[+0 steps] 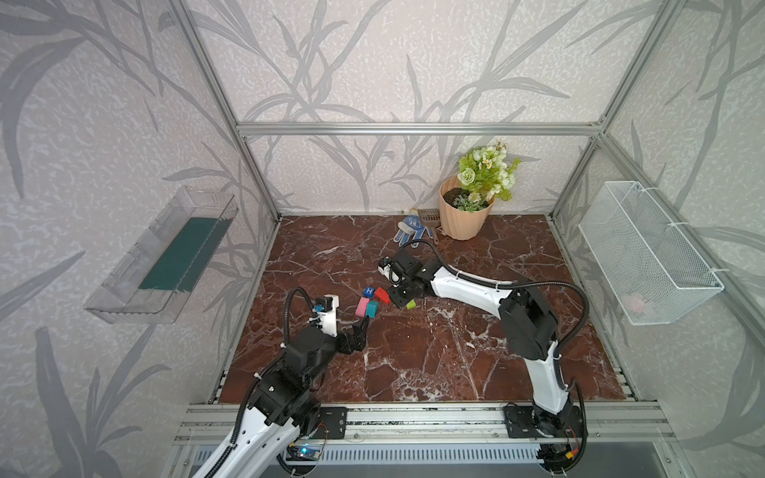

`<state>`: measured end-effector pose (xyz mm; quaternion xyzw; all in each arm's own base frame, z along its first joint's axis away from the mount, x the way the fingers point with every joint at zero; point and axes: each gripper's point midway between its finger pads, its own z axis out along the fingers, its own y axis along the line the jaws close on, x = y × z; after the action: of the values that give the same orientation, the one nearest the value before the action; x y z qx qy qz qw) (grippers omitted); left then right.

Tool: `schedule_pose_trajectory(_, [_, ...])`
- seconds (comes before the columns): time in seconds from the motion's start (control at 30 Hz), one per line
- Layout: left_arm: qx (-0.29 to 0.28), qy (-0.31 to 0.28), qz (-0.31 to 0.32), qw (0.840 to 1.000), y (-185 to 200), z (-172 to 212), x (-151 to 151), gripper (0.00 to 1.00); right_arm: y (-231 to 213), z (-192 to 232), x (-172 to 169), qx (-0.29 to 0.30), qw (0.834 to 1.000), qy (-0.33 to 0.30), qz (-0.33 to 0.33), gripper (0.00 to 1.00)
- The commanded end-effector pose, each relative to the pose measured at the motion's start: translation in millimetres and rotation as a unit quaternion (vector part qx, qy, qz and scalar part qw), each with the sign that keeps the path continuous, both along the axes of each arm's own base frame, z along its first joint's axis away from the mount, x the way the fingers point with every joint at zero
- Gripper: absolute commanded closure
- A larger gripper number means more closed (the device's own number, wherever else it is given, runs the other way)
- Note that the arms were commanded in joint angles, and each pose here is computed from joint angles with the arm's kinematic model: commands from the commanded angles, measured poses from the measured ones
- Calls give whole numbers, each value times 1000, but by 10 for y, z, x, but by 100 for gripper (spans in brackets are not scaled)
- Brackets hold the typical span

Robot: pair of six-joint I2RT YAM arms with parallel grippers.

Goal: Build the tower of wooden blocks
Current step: 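Lower the right gripper and grasp the red bar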

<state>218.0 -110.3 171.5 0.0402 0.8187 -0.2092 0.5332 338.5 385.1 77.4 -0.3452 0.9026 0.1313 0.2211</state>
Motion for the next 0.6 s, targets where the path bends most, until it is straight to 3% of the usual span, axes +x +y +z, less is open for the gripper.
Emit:
schedule_pose_trajectory(0.0, [0, 8, 7, 1000, 17, -54, -1, 1, -8, 156, 31, 23, 1000, -18, -10, 57])
schedule_pose_trajectory(0.37, [0, 10, 7, 1000, 17, -60, 0, 1, 281, -216, 127, 3, 999, 34, 11, 49])
schedule_pose_trajectory(0.57, [0, 9, 6, 1000, 12, -53, 0, 1, 299, -318, 226, -18, 999, 31, 2, 45])
